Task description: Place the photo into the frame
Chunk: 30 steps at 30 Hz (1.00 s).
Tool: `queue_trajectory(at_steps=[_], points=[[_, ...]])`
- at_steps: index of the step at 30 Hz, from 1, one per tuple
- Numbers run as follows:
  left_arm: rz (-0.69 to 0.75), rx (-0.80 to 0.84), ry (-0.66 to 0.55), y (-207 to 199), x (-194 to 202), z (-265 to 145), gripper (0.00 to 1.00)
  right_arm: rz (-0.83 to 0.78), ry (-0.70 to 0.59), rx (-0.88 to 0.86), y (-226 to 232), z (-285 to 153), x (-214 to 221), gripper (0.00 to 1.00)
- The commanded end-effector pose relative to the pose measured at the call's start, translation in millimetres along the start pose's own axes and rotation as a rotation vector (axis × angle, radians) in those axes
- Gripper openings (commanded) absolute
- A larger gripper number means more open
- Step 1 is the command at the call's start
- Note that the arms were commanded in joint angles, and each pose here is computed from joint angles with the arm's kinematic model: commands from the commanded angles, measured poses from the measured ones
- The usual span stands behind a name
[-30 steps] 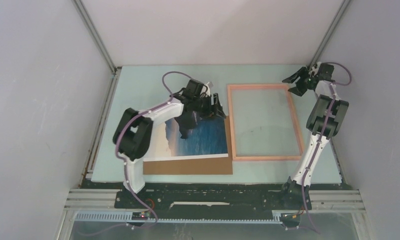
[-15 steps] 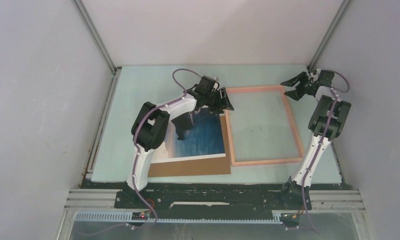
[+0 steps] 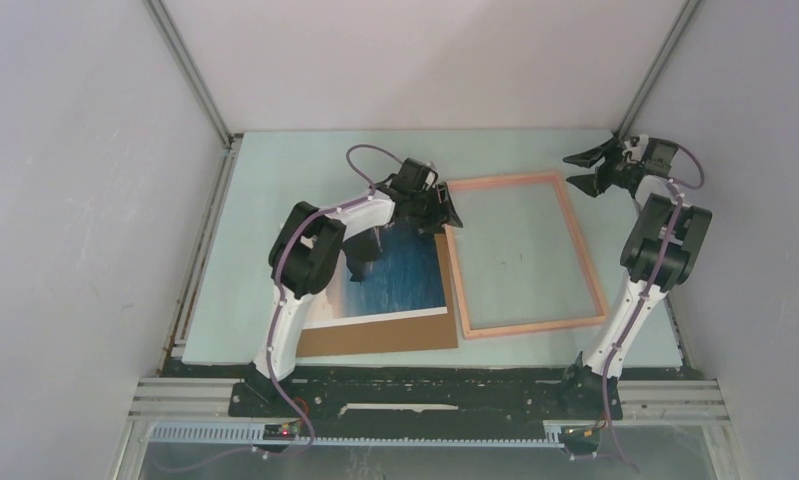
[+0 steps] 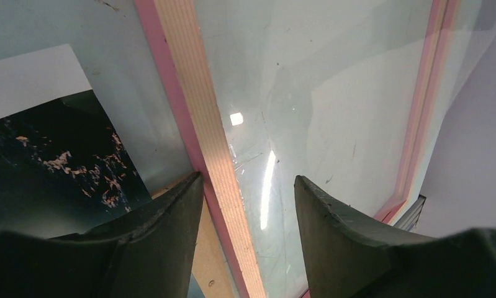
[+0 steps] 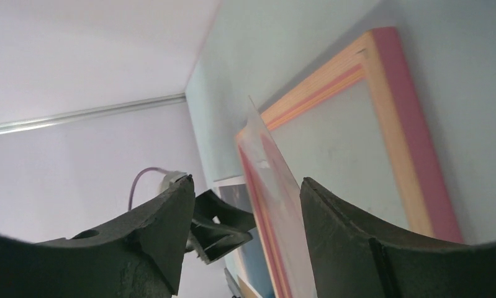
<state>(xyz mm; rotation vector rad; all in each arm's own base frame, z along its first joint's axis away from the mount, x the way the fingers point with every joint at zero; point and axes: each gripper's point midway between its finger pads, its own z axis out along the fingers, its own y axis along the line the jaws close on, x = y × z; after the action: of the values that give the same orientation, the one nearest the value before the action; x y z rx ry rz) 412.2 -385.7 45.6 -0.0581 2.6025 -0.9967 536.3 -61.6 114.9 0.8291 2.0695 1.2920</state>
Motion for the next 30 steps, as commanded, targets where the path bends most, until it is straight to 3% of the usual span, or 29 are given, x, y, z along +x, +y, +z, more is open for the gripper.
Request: queue_trajectory(at_steps=[1,12,30], points=[[0.025,0.053,-0.048,-18.9,-19.6,-4.5,0.63,-0.039,0.004,-0.109,49.5,-24.6,5.7,0.71],[0.039,0.076,-0.049,-25.2,-20.4,-9.2,0.62,0.022,0.018,-0.192,40.7,-36.7,20.1,0.7],[0.047,0.091,-0.04,-28.4,-17.2,-15.0,0.62,0.11,0.042,-0.187,20.7,-56.4,38.5,0.67]])
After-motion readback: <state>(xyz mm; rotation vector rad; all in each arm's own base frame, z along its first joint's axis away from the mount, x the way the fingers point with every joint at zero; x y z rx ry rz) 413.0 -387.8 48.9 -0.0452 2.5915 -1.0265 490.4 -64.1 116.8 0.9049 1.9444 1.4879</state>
